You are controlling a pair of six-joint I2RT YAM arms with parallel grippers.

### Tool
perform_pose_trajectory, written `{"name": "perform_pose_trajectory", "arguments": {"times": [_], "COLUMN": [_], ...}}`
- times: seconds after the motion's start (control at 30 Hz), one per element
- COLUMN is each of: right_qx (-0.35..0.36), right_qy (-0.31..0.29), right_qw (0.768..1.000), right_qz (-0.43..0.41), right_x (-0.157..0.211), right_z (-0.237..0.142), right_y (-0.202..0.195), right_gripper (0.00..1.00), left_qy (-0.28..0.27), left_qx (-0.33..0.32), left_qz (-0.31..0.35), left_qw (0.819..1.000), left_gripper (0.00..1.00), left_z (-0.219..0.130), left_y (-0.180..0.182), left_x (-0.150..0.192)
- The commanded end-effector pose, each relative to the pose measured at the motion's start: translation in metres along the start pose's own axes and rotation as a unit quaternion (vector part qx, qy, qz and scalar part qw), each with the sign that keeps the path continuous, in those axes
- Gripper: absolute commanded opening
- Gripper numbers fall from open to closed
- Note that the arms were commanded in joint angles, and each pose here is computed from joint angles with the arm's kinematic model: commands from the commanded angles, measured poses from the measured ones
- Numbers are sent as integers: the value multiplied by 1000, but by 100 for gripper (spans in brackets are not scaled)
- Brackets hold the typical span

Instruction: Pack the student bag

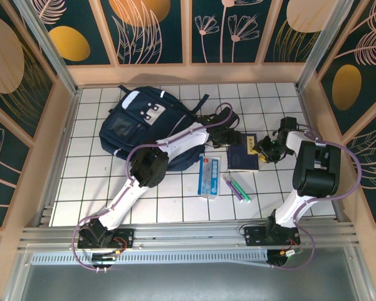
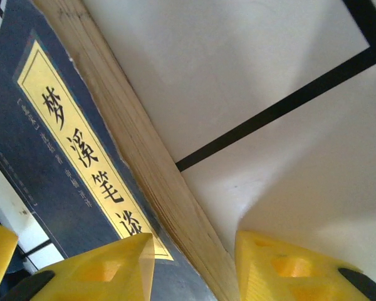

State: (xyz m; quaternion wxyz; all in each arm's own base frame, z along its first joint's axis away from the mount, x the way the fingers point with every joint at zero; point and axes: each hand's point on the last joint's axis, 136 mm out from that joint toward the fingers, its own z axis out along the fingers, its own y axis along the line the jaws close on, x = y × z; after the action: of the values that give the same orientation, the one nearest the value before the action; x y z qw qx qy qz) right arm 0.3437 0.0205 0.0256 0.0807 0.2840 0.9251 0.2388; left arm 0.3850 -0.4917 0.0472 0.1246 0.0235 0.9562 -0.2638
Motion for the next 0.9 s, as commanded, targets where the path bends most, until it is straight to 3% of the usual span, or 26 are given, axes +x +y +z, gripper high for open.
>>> {"name": "perform_pose_trajectory", "arguments": {"times": [0.0, 0.23, 0.33, 0.57, 0.73, 0.87], "right_qx": [-12, -41, -61, -86, -85, -88], "right_qy": [-5, 20, 32, 46, 50, 52], "right_qw": [999, 998, 997, 994, 993, 993], "right_qz": [-30, -39, -39, -56, -57, -60], "right_x": [0, 8, 14, 23, 25, 28], "right_z": [-10, -1, 3, 3, 6, 7], "right_y": [10, 15, 18, 25, 22, 23], "right_gripper": [39, 27, 20, 13, 11, 7], "left_qy": [39, 61, 81, 85, 78, 72], "left_qx": [-15, -5, 41, 110, 194, 221], "left_qz": [-6, -15, -4, 33, 47, 55], "left_qw": [999, 998, 996, 990, 977, 971], "left_gripper": [67, 64, 51, 38, 38, 39], "left_z": [19, 33, 40, 31, 8, -5], "left_y": [19, 25, 12, -13, -45, -56], "left_x": [12, 19, 25, 27, 22, 22]}}
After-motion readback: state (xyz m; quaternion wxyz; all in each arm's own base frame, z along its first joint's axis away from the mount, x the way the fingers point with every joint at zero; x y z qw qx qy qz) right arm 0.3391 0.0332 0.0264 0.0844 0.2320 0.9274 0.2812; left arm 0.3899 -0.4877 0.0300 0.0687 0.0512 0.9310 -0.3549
